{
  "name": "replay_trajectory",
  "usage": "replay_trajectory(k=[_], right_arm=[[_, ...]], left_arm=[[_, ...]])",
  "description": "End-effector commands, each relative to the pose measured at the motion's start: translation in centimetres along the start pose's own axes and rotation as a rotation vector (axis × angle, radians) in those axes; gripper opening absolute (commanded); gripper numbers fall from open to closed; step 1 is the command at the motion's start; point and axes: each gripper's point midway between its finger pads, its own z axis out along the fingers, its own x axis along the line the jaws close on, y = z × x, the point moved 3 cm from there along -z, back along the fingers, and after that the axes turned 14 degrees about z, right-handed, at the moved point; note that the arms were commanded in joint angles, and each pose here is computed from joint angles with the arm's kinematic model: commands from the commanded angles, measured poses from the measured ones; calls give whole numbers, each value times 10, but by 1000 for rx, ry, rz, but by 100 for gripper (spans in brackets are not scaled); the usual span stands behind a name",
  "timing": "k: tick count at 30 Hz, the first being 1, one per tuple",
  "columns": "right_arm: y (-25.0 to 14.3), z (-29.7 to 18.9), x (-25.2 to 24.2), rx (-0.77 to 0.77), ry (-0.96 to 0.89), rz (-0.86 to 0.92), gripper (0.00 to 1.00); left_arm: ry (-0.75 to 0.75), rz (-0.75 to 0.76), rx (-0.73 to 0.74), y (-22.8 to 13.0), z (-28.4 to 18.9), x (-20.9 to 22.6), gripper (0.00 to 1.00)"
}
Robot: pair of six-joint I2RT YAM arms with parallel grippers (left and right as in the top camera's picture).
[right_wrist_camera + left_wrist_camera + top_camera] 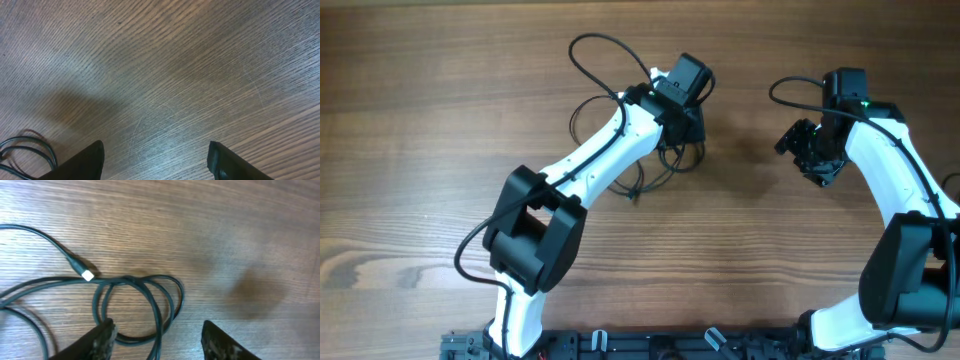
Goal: Untangle cables
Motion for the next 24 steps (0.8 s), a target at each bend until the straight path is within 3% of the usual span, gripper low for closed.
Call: replay_trajectory(k=[1,8,17,24], right_arm=[[-1,5,-1,17,-5,-10,68],[-1,5,0,16,-4,-12,68],[-1,5,0,16,-4,-12,68],[-1,5,0,16,-4,-12,68]], left_arm=[[120,5,-31,4,-9,20,50],[157,10,-16,0,-10,25,49],[88,33,-19,-3,-8,4,53],[121,40,43,-16,15,10,50]])
